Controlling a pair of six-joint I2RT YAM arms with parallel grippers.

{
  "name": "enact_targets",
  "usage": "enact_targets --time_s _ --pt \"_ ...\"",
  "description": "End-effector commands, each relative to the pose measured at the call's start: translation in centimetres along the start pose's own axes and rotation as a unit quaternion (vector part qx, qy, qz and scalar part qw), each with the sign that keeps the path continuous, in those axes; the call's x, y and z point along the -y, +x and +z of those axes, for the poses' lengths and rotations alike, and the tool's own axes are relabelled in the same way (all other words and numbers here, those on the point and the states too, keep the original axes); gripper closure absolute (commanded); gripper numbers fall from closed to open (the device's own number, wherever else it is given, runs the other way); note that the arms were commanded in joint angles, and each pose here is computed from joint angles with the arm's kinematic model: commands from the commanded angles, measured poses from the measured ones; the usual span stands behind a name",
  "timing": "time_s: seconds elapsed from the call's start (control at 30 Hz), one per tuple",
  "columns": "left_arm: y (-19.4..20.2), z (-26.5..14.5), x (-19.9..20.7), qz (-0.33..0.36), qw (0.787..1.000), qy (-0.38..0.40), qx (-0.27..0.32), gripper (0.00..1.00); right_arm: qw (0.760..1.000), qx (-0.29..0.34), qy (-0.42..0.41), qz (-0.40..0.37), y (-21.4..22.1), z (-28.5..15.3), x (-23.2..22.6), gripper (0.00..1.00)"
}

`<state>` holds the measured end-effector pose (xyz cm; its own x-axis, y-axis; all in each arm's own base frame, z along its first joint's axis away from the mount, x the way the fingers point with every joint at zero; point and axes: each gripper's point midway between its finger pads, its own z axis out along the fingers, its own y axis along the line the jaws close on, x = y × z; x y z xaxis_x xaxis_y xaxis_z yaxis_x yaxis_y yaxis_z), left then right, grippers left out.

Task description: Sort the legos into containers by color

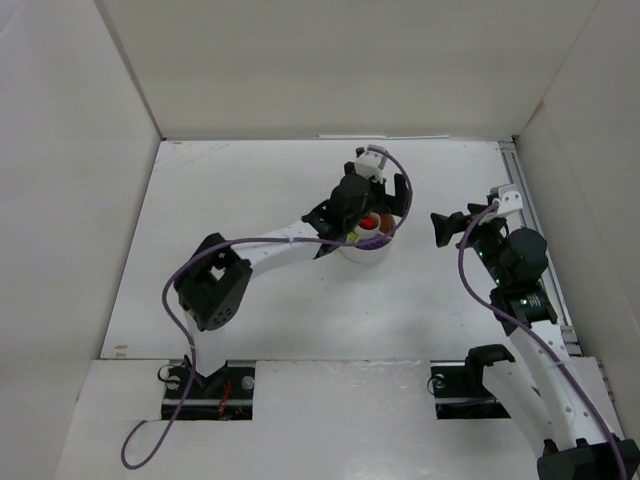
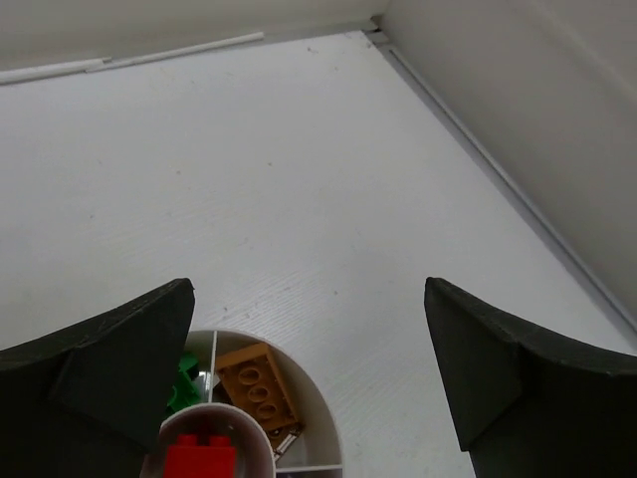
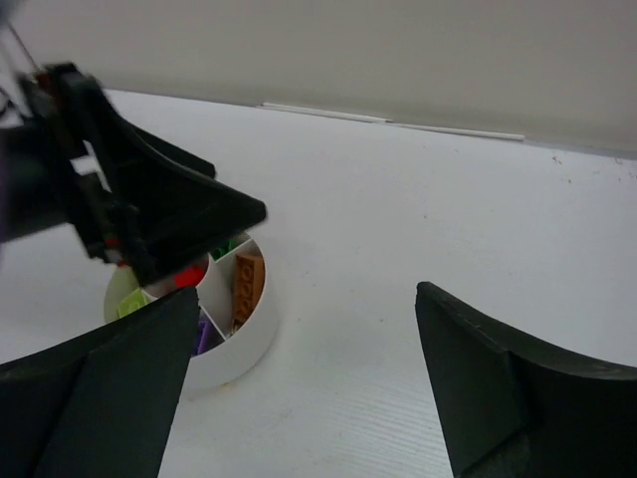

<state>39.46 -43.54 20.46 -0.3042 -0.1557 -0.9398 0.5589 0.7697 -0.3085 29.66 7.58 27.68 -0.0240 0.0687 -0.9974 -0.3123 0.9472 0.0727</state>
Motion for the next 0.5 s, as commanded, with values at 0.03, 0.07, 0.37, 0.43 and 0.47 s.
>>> enact_targets --time_s 0.03,0.07,0.37,0.43,0.47 --pt "-12.6 -6.2 0.3 -0.056 0.994 0.009 0.091 0.0 0.998 0.012 0.052 0.019 -0.5 0.0 1.8 0.0" --pt "-12.8 -7.0 -1.0 -0.063 0.995 -0.014 0.081 0.0 0.998 0.013 0.06 0.024 -0.6 0.0 2.0 0.0" --pt "-7.6 -21.5 -17.5 -0.191 0.914 -0.357 -0.025 0.0 0.978 -0.039 0.186 0.088 2.0 -0.3 5.8 0.0" --pt "-6.5 -24.2 -18.5 -0.212 0.906 -0.366 -0.015 0.0 0.977 -0.039 0.187 0.092 1.5 -0.1 5.8 0.0" --pt "-6.5 -25.0 -19.0 -0.218 0.904 -0.367 -0.007 0.0 0.975 -0.048 0.195 0.092 2.0 -0.2 6.1 0.0"
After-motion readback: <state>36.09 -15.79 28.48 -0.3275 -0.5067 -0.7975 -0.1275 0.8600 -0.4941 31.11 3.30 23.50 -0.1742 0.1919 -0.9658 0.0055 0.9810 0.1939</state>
